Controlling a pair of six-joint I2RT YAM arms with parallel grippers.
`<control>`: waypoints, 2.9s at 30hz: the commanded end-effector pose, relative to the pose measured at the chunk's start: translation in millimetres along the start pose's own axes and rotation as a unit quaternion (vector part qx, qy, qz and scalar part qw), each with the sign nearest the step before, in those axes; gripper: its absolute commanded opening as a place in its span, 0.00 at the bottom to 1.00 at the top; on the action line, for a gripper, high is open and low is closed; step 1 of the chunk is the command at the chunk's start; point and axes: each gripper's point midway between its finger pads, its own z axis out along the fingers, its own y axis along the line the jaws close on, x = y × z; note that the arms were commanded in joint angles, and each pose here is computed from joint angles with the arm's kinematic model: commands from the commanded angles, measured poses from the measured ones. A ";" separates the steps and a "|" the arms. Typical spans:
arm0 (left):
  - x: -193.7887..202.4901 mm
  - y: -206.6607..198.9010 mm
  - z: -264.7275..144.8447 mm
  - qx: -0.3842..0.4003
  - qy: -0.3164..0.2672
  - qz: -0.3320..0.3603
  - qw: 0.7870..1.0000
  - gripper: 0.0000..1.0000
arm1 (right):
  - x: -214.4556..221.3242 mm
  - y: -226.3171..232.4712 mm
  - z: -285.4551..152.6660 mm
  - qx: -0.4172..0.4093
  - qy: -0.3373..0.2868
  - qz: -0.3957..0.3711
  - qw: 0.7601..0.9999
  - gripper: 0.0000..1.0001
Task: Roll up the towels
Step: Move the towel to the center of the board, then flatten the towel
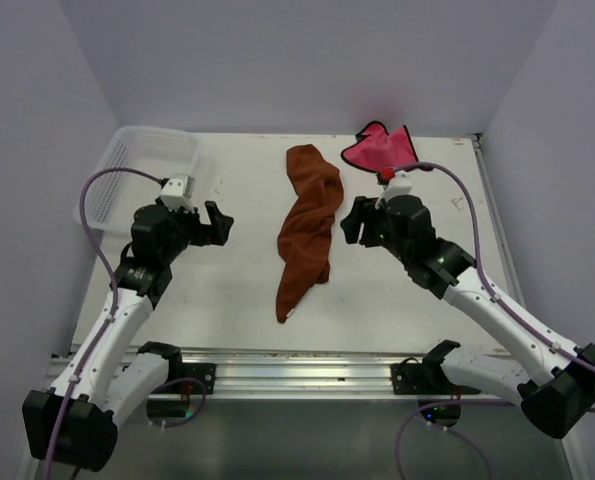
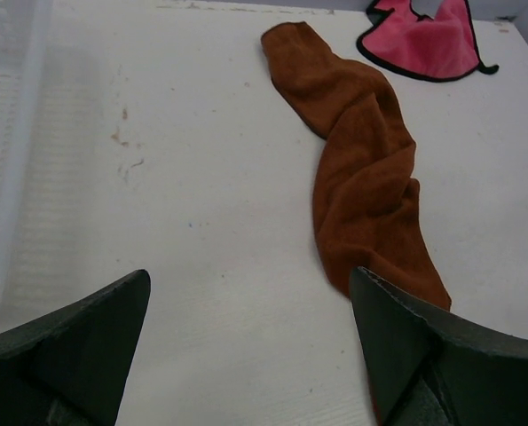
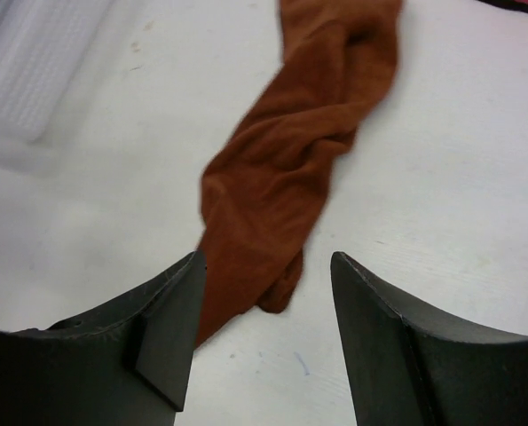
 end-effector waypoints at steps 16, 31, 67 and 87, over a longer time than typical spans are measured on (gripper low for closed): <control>172.5 -135.3 -48.7 0.098 0.214 -0.039 0.971 0.86 | 58.5 -123.2 8.0 0.106 0.057 0.203 0.972 0.54; 212.9 -180.2 -32.7 -0.017 0.226 0.253 0.940 0.74 | 65.0 -132.6 2.8 0.116 0.053 0.204 0.971 0.53; 273.7 -153.2 -16.8 0.017 0.288 0.209 0.934 0.05 | 76.9 -136.9 9.3 0.121 0.066 0.219 0.966 0.52; -50.2 -111.7 -124.3 -0.034 -0.063 -0.072 0.995 0.00 | 72.9 -131.3 17.2 0.101 0.072 0.225 0.966 0.59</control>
